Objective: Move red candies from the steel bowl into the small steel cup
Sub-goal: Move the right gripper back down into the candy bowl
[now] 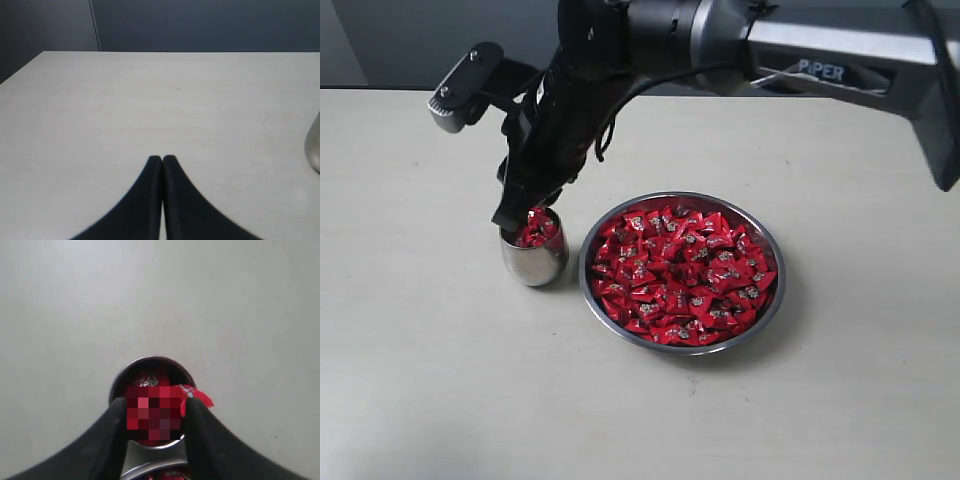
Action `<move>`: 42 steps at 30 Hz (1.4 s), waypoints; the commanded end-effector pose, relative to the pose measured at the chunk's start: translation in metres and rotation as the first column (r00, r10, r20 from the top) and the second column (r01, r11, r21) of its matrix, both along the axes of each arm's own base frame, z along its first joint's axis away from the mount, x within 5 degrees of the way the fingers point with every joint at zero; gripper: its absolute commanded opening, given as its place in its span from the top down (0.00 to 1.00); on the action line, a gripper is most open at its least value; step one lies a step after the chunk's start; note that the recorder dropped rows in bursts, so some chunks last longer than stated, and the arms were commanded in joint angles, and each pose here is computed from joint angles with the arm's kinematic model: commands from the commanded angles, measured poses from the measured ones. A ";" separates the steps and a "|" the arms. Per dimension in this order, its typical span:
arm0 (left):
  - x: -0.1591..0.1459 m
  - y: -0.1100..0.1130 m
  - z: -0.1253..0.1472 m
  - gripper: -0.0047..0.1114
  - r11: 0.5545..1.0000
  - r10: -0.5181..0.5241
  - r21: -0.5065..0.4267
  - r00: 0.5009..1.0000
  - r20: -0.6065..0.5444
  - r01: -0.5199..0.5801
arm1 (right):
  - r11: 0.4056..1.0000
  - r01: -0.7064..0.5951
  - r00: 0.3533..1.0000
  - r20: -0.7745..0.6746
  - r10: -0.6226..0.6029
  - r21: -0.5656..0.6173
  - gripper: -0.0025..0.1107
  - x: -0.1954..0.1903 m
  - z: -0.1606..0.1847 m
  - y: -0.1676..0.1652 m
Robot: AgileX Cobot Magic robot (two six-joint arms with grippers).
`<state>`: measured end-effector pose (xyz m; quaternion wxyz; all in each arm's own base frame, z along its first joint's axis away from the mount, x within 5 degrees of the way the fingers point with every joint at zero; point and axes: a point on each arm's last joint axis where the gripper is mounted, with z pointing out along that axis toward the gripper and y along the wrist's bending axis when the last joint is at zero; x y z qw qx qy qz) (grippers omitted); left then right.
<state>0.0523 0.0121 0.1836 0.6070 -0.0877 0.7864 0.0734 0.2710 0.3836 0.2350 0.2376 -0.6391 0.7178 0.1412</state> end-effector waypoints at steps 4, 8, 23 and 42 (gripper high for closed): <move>0.000 -0.001 -0.001 0.96 1.000 -0.009 0.000 1.000 0.009 0.009 | 0.996 0.083 0.988 0.124 -0.087 0.032 0.65 0.001 0.048 -0.018; 0.000 -0.001 -0.001 0.96 1.000 -0.009 0.000 1.000 0.009 0.009 | 0.987 0.154 0.962 0.234 -0.140 -0.044 0.65 0.010 0.055 -0.031; 0.000 -0.001 -0.001 0.96 1.000 -0.009 0.000 1.000 0.009 0.009 | 0.896 0.425 0.889 -0.129 -0.440 -0.129 0.86 0.067 0.013 -0.120; 0.000 -0.001 -0.001 0.96 1.000 -0.009 0.000 1.000 0.009 0.009 | 0.836 0.419 0.763 -0.361 -0.535 -0.354 0.84 0.037 -0.057 -0.160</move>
